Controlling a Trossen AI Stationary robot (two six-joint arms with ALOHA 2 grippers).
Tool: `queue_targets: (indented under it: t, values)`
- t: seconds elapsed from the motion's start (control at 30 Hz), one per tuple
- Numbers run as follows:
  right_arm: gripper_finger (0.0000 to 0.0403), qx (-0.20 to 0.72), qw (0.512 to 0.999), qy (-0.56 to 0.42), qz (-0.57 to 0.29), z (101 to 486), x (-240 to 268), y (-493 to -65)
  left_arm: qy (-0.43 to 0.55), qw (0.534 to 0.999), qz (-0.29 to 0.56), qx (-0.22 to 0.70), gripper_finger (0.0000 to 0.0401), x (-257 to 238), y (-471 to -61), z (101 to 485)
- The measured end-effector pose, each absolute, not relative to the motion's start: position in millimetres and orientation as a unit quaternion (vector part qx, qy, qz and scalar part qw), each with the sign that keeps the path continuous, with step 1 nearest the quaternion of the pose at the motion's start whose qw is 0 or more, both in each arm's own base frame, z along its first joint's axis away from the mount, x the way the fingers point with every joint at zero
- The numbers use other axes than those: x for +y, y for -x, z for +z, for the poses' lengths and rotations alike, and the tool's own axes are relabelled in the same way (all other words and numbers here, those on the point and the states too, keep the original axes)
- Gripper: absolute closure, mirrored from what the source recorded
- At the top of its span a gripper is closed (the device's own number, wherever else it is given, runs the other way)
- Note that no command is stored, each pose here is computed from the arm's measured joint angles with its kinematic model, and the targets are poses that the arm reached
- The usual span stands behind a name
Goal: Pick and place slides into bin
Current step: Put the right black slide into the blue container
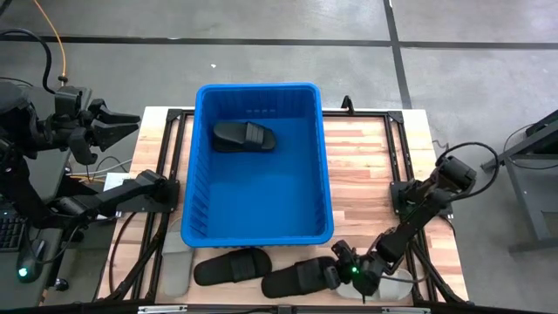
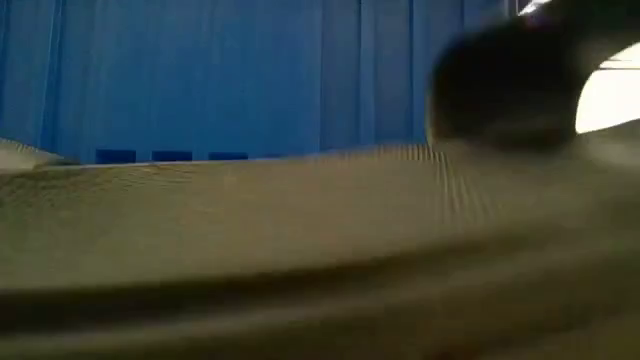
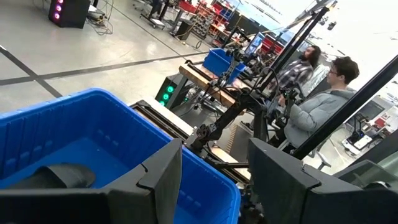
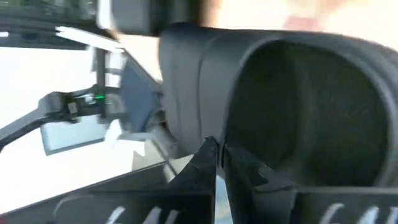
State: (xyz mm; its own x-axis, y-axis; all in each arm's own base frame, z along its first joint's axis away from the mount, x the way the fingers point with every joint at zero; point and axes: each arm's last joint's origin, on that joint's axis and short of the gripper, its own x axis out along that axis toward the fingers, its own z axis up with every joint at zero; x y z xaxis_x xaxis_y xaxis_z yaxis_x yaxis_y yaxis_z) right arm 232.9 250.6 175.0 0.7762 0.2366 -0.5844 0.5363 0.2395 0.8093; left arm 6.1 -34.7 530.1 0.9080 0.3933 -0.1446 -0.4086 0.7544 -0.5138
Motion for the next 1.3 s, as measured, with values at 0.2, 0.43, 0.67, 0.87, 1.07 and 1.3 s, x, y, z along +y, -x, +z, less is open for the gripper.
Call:
queue_targets:
  t: [0.2, 0.43, 0.67, 0.87, 1.07, 1.3]
  values:
    - [0.0403, 0.348, 0.731, -0.575, -0.118, 203, 261, -239, 0.278, 0.936, 0.214, 0.014, 0.0229, -35, -6, 530]
    - [0.0403, 0.383, 0.736, -0.521, -0.203, 253, 265, -233, 0.278, 0.936, 0.214, 0.014, 0.0229, -35, -6, 530]
    - [0.0403, 0.377, 0.741, -0.518, -0.202, 328, 269, -224, 0.281, 0.935, 0.214, 0.013, 0.0229, -35, -6, 530]
    - [0.0403, 0.434, 0.722, -0.516, -0.157, 379, 266, -211, 0.282, 0.936, 0.209, 0.014, 0.0229, -35, -6, 530]
    - [0.0403, 0.380, 0.744, -0.537, -0.118, 422, 256, -212, 0.283, 0.936, 0.209, 0.013, 0.0229, -35, -6, 530]
    - [0.0403, 0.239, 0.792, -0.551, -0.110, 460, 225, -240, 0.288, 0.934, 0.210, 0.017, 0.0229, -35, -6, 529]
